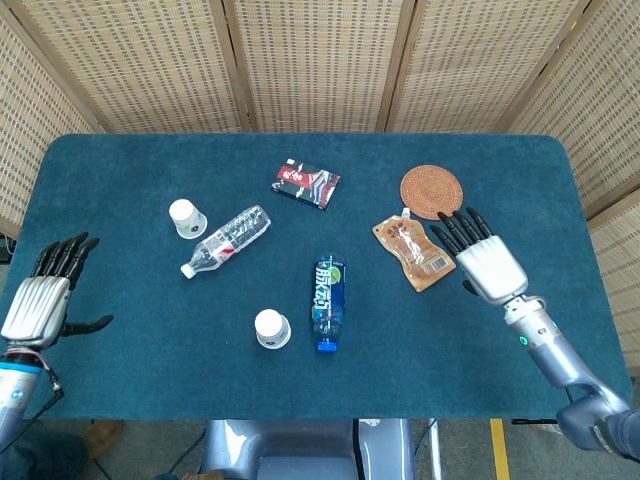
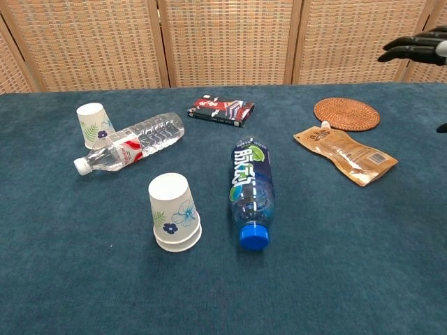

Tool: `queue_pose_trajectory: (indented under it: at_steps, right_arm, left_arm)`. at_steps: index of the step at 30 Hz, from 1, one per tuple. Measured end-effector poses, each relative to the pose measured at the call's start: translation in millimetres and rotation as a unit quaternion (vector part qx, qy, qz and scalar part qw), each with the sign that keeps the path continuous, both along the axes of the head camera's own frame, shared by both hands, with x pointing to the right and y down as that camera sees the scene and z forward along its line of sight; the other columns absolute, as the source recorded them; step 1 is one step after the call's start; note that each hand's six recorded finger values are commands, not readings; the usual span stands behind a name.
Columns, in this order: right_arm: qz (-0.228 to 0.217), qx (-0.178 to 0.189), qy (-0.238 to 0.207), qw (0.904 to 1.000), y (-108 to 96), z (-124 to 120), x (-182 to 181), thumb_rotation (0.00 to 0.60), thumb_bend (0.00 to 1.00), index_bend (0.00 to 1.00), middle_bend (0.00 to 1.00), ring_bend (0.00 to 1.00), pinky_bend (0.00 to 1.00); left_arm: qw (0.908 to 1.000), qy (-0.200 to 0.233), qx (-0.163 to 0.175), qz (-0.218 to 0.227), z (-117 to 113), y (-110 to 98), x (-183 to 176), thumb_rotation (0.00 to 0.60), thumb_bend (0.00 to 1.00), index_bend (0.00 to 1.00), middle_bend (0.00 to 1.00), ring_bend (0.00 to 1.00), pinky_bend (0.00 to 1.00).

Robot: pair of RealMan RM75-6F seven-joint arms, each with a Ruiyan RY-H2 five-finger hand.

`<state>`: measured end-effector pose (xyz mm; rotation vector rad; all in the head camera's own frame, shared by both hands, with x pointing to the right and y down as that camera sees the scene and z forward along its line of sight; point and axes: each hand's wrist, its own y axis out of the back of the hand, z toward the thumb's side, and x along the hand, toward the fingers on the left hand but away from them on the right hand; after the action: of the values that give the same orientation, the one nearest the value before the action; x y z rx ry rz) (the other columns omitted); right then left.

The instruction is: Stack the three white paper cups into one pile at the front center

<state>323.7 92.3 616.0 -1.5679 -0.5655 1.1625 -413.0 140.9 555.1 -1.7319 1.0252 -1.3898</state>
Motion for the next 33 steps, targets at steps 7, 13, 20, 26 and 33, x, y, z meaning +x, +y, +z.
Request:
queue_pose_trajectory:
  at_steps: [7, 13, 20, 26, 33]
  right_arm:
    - [0.131, -0.041, -0.057, 0.9888, 65.3, -16.7, 41.0, 0.600, 0.00, 0.00, 0.00, 0.00, 0.00]
    - [0.167, -0.032, -0.056, 0.9838, 95.2, -26.0, 57.5, 0.600, 0.00, 0.00, 0.00, 0.00, 0.00]
    - [0.185, -0.020, -0.042, 0.9817, 94.7, -31.6, 69.6, 0.600, 0.00, 0.01, 0.00, 0.00, 0.00]
    - [0.199, -0.022, -0.029, 0.9794, 91.3, -27.7, 78.3, 0.600, 0.00, 0.01, 0.00, 0.00, 0.00]
    - [0.198, -0.019, -0.024, 0.9797, 91.0, -26.6, 77.8, 0.600, 0.00, 0.01, 0.00, 0.00, 0.00]
  left_arm:
    - [0.9981, -0.018, -0.006, 0.058, 19.1, -68.3, 27.4, 0.600, 0.00, 0.00, 0.00, 0.00, 0.00]
    - [0.9938, -0.056, -0.042, 0.087, 59.3, -128.3, 39.7, 0.600, 0.07, 0.00, 0.00, 0.00, 0.00]
    - [0.9890, -0.091, -0.088, 0.077, 110.3, -175.4, 46.8, 0.600, 0.10, 0.00, 0.00, 0.00, 0.00]
    - [0.9834, -0.095, -0.146, 0.052, 155.7, -185.5, 53.2, 0.600, 0.10, 0.06, 0.00, 0.00, 0.00]
    - [0.9828, -0.079, -0.165, 0.029, 184.6, -184.6, 65.3, 0.600, 0.15, 0.20, 0.08, 0.08, 0.12]
